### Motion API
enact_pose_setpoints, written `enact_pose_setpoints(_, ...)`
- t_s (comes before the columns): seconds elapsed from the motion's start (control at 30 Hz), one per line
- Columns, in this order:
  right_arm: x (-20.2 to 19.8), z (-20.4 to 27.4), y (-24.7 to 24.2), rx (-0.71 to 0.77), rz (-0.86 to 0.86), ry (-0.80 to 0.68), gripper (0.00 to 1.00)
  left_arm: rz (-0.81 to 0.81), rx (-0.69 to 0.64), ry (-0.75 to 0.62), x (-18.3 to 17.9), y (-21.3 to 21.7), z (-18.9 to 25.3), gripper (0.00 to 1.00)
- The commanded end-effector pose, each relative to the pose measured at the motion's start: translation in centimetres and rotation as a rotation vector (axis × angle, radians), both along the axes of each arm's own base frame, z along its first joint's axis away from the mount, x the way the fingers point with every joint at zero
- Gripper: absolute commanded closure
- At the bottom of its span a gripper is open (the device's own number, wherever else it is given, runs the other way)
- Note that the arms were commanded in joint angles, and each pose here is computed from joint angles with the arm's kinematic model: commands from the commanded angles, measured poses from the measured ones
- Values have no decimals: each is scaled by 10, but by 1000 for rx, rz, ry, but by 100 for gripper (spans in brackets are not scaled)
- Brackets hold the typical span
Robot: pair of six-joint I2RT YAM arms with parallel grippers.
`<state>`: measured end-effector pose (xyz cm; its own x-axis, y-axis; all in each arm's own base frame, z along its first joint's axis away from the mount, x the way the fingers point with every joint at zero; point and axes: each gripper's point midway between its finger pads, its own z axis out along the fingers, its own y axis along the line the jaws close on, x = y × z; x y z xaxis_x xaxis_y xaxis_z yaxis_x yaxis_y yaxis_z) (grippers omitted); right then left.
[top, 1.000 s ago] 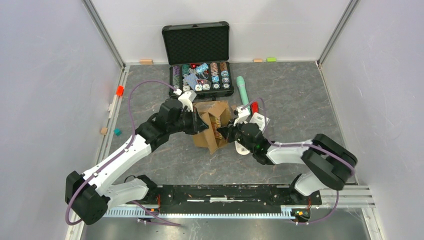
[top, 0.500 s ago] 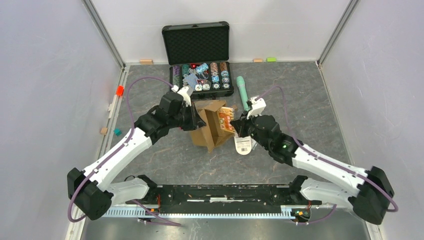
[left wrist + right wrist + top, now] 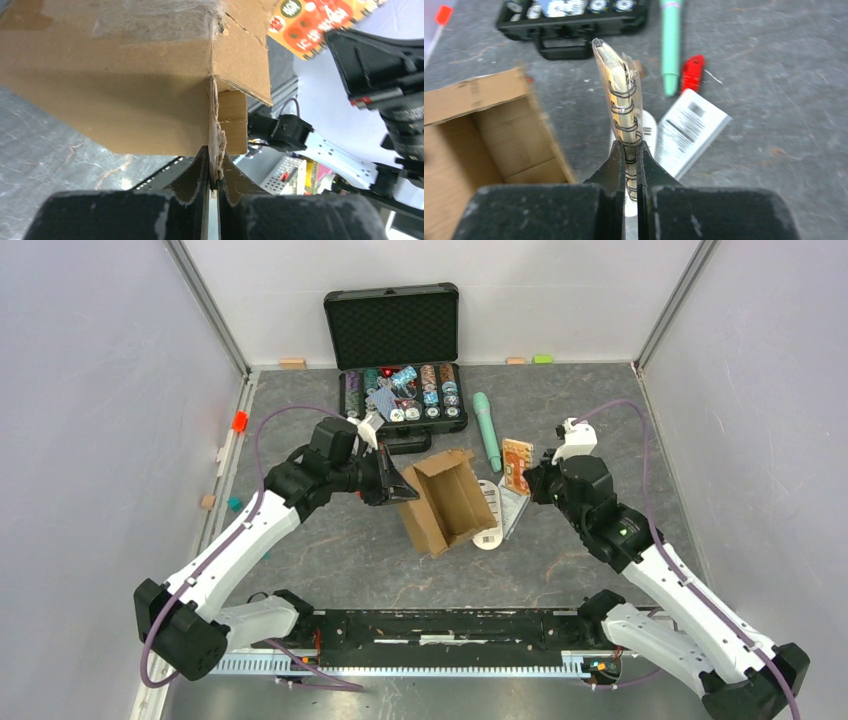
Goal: Unpack the express box
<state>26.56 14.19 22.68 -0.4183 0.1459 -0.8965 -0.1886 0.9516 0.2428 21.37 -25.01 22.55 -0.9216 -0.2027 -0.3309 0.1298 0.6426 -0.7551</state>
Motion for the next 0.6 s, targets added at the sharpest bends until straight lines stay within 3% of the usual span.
enact_pose_setpoints(0.0,-6,-28,-12,-39,-12,87,100,-43,-67,-7,-13,-1,31,98)
enact_pose_setpoints(0.13,-3,-55,-27,-74,-77,147,100,-75,-88,106,-22,7,-19,97)
enact_pose_setpoints(0.33,2,-96,-43,-98,-120,258,100,-65,6,168,-28,42,-70,90)
enact_pose_setpoints(0.57,3,-124,-61,-112,-177,328,100,-16,170,29,-16,72,-52,57)
